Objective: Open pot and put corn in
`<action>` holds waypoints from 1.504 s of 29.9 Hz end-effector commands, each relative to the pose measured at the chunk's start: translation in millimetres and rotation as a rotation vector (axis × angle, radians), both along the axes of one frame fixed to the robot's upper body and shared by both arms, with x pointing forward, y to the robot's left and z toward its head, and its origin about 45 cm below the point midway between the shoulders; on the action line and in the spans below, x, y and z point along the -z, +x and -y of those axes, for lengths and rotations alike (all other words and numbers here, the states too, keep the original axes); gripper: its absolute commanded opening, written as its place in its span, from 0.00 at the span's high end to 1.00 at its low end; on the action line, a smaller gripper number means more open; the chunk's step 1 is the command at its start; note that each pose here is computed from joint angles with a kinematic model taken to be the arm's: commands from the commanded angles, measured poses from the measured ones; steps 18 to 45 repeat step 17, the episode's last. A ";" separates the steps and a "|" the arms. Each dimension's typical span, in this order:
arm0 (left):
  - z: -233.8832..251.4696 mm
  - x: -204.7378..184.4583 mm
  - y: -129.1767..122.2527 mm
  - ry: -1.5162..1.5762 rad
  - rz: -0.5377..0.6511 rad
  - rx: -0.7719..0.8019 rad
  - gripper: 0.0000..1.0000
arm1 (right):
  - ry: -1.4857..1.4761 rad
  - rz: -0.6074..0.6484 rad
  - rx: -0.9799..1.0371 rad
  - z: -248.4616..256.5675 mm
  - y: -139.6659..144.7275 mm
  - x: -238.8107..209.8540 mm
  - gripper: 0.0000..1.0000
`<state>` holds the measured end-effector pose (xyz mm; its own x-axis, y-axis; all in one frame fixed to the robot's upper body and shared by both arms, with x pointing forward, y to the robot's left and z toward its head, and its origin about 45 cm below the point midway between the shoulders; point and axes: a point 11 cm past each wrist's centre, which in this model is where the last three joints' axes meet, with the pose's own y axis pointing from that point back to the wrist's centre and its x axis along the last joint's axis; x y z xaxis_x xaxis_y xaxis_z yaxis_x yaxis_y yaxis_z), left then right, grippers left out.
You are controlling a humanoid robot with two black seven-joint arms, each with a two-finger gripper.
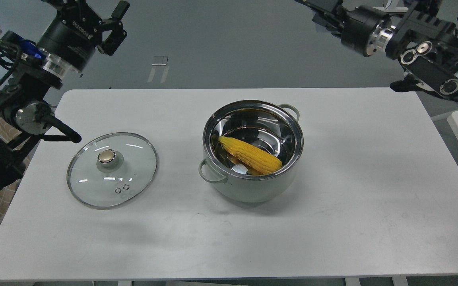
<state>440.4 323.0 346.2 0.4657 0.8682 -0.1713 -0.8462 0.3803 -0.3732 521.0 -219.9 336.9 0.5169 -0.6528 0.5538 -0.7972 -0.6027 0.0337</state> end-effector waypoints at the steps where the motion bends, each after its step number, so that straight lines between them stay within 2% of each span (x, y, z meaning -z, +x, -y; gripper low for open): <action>1: 7.4 28.2 8.9 -0.039 -0.068 0.019 0.02 | 0.263 -0.093 0.107 25.3 -8.1 35.4 0.00; 5: 12.0 58.8 12.3 -0.084 -0.127 0.067 0.02 | 0.517 -0.164 0.197 46.5 -21.1 68.3 0.00; 8: -0.2 84.2 16.3 -0.074 -0.187 0.004 0.02 | 0.655 -0.224 0.206 33.8 -30.7 94.4 0.00; 14: 18.7 111.8 17.4 -0.047 -0.239 0.012 0.02 | 0.702 -0.256 0.220 28.0 -37.2 110.8 0.00; 45: 24.3 114.5 17.4 -0.048 -0.241 0.020 0.02 | 0.734 -0.243 0.229 30.8 -35.1 105.4 0.00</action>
